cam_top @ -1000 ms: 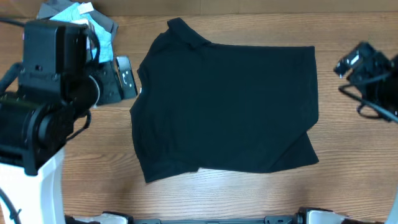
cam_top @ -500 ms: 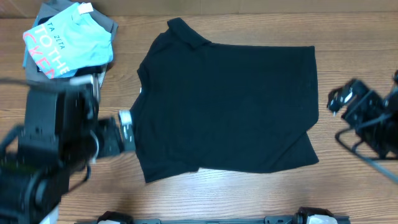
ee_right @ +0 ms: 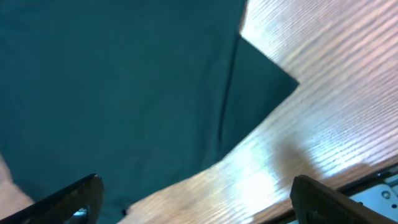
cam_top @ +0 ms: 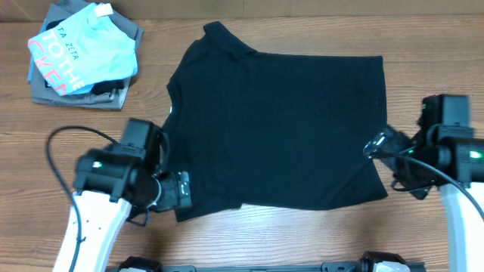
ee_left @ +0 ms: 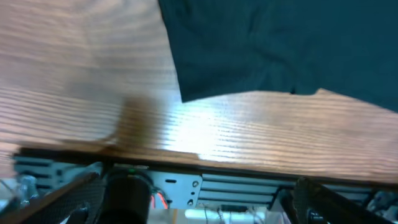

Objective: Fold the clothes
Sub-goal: 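Move both grippers to the near hem corners of the shirt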

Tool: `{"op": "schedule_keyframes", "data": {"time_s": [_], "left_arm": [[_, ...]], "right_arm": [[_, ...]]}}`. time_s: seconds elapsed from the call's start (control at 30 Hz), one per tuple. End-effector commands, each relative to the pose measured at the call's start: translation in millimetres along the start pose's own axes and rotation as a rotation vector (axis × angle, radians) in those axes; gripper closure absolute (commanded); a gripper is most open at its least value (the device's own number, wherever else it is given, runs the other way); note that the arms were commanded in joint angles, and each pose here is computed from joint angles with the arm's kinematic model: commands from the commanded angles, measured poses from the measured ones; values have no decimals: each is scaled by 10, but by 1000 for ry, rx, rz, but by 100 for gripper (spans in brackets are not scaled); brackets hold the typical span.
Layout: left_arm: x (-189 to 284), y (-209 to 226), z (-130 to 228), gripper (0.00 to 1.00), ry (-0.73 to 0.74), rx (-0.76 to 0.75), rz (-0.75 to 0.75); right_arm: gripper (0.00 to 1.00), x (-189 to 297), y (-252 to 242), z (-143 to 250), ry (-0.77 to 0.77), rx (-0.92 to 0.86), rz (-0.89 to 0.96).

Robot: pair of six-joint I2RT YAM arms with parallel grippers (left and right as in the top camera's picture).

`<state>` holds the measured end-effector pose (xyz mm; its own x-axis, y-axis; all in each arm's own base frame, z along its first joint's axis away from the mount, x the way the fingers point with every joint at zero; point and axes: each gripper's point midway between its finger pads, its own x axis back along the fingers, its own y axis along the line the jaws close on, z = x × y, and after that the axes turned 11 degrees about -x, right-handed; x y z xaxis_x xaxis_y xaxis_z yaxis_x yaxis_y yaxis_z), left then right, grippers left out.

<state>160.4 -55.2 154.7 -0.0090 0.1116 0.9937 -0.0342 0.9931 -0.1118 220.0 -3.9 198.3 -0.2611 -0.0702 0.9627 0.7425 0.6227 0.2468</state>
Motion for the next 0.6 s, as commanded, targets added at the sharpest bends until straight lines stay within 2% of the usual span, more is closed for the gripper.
{"op": "schedule_keyframes", "data": {"time_s": [0.0, 0.23, 0.47, 0.57], "left_arm": [[-303, -95, 131, 0, 74, 25, 68], [-896, -104, 237, 0, 174, 64, 100], [-1149, -88, 87, 0, 183, 51, 81], [-1243, -80, 14, 15, 184, 42, 71]], "right_arm": [[0, -262, -69, 81, 46, -12, 16], [0, -857, -112, 231, 141, -23, 1], [0, -1125, -195, 258, 153, -69, 28], [0, -1152, -191, 243, 151, -72, 30]]}}
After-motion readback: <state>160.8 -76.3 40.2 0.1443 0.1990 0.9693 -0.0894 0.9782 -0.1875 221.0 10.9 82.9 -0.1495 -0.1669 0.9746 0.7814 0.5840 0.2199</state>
